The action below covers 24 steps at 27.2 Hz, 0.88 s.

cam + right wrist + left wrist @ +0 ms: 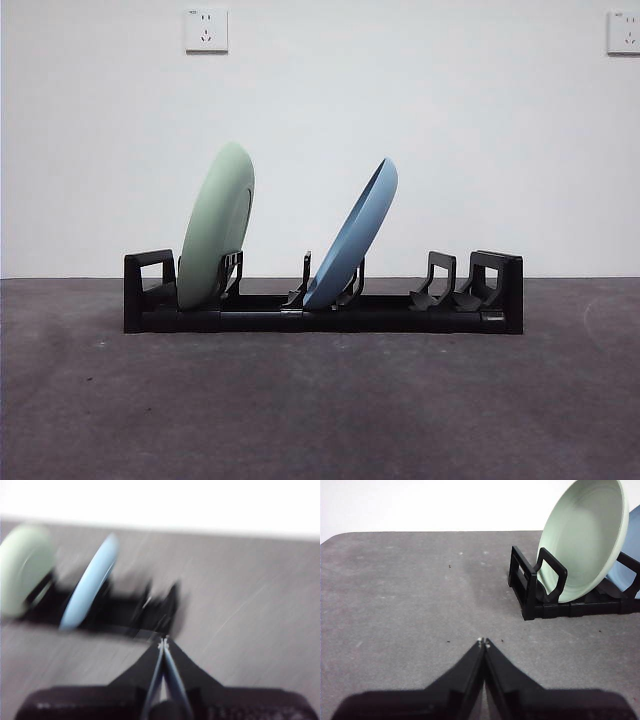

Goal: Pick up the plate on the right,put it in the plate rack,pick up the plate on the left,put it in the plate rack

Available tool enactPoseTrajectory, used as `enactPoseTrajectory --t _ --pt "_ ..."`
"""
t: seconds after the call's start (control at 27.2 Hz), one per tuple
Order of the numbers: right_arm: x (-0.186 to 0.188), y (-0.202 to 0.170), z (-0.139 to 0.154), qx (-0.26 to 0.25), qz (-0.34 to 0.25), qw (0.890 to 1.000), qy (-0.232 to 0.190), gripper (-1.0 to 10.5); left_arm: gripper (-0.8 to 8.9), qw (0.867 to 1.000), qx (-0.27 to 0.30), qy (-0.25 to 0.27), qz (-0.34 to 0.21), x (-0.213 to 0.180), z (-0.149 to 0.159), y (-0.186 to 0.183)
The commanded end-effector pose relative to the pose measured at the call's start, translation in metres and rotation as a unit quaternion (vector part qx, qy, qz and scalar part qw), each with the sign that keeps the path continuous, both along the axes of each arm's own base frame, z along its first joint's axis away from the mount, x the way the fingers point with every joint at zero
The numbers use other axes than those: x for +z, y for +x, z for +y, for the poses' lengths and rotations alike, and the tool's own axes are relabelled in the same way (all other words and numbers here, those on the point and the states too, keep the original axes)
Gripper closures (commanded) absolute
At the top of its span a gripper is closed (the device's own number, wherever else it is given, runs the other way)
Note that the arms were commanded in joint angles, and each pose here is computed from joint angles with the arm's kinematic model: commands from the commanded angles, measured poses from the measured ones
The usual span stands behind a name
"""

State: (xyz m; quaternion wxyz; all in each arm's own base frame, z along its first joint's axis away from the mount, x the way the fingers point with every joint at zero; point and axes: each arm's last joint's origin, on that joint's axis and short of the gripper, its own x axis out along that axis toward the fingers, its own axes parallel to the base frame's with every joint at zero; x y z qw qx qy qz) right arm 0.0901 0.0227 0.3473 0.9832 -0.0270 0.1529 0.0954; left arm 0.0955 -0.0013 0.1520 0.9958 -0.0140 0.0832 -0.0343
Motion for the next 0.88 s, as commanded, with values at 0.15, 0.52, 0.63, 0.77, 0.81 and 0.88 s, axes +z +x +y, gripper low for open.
enactPoseTrajectory --t 0.15,0.52,0.63,0.77,0.81,0.88 --pt "-0.052 -0.002 -0.013 -0.026 -0.158 0.987 0.015 9.5 8.16 1.0 0.003 -0.005 0.006 -0.005 0.0 0.001" --pt "-0.149 0.004 -0.015 -0.045 -0.152 0.987 0.04 9.5 8.16 1.0 0.003 -0.005 0.006 -0.005 0.0 0.001" --pt "-0.161 0.005 -0.015 -0.046 -0.148 0.987 0.039 9.5 8.16 1.0 0.003 -0.005 0.006 -0.005 0.0 0.001" --pt "-0.174 0.005 -0.015 -0.046 -0.15 0.987 0.04 9.5 8.16 1.0 0.003 -0.005 0.006 -0.005 0.0 0.001" --pt "-0.177 0.006 -0.015 -0.047 -0.148 0.987 0.042 9.5 8.16 1.0 0.003 -0.005 0.006 -0.005 0.0 0.001" --pt "-0.185 0.007 -0.015 -0.049 -0.136 0.988 0.052 9.5 8.16 1.0 0.003 -0.005 0.006 -0.005 0.0 0.001"
